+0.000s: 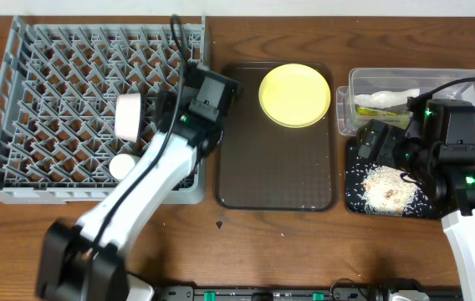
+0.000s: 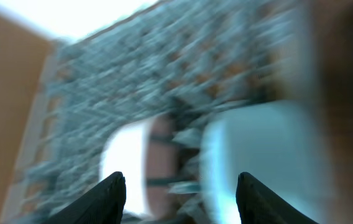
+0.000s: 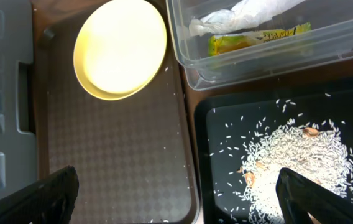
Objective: Sort waste into correct bins and load items into the dishwasher
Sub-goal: 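Move the left gripper over to the yellow plate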
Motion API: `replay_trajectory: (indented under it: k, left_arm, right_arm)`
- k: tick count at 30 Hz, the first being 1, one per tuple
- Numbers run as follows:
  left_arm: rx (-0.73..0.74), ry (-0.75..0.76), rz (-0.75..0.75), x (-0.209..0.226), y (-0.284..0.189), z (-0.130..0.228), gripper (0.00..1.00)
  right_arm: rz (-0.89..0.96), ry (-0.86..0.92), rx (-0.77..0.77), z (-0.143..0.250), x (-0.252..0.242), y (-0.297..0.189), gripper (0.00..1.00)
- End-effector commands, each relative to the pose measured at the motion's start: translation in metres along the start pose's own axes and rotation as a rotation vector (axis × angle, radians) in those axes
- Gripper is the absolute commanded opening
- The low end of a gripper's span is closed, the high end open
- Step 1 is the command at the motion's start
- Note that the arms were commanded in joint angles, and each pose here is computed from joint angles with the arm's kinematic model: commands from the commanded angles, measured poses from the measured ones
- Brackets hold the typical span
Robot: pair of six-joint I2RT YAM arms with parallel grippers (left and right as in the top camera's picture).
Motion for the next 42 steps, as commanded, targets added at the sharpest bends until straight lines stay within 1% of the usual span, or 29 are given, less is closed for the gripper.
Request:
replay_trajectory:
  k: [1, 3, 5, 7, 10, 15, 20, 21, 28, 30, 32, 34, 37, 40, 42]
  left_arm:
    - [0.074, -0.129, 0.571, -0.039, -0.039, -0.005, 0.57]
    - [0.101, -0.204, 0.714, -0.054, -0.048, -0.008, 0.57]
    - [0.131, -0.264, 0.809, -0.069, -0.048, -0.010, 0.57]
    - [0.150, -0.307, 0.840, -0.079, -0.042, -0.011, 0.57]
    - [0.199, -0.372, 0.845, -0.098, -0.025, -0.006, 0.57]
    - [0.308, -0.368, 0.883, -0.138, 0.009, 0.012, 0.56]
    - [0.317, -0.366, 0.980, -0.174, 0.037, 0.025, 0.48]
    - [0.323, -0.363, 0.994, -0.179, 0.040, 0.029, 0.47]
    - [0.401, -0.344, 0.970, -0.195, 0.053, 0.054, 0.42]
    - [0.425, -0.329, 0.954, -0.194, 0.054, 0.059, 0.40]
    - [0.453, -0.308, 0.936, -0.191, 0.053, 0.063, 0.36]
    - [0.487, -0.289, 0.894, -0.185, 0.053, 0.069, 0.34]
    - [0.509, -0.273, 0.823, -0.178, 0.054, 0.074, 0.34]
    - [0.496, -0.283, 0.829, -0.176, 0.050, 0.069, 0.34]
    - [0.466, -0.321, 0.854, -0.174, 0.044, 0.057, 0.39]
  right_arm:
    - [-0.003, 0.000, -0.009, -0.001, 0.000, -0.003, 0.99]
    - [-0.003, 0.000, -0.009, -0.001, 0.000, -0.003, 0.99]
    - [-0.004, 0.000, -0.010, -0.001, 0.000, -0.003, 0.99]
    - [-0.004, 0.000, -0.010, -0.001, 0.000, -0.003, 0.99]
    - [-0.008, 0.000, -0.009, -0.001, 0.000, -0.003, 0.99]
    - [-0.023, 0.000, -0.007, -0.001, 0.002, -0.003, 0.99]
    - [-0.023, 0.000, -0.007, -0.001, 0.002, -0.003, 0.99]
    - [-0.024, 0.001, -0.007, -0.001, 0.002, -0.003, 0.99]
    - [-0.060, 0.000, -0.002, -0.001, 0.005, -0.003, 0.99]
    - [-0.060, 0.000, -0.002, -0.001, 0.005, -0.003, 0.99]
    - [-0.060, 0.000, -0.002, -0.001, 0.005, -0.003, 0.99]
    - [-0.060, 0.000, -0.002, -0.001, 0.005, -0.003, 0.99]
    - [-0.060, 0.000, -0.002, -0.001, 0.005, -0.003, 0.99]
    - [-0.060, 0.000, -0.003, -0.001, 0.005, -0.003, 0.99]
    - [-0.060, 0.000, -0.003, -0.001, 0.005, -0.003, 0.99]
Point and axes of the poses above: each gripper's point midway between its finger pads, its own y axis out along the fingers, its own x axis along the line the jaws close on, z = x × y, the point moved 9 cm from there along -y, back along the fingers, and after that the axes turned 14 degrees about -y, right-handed, at the moved point
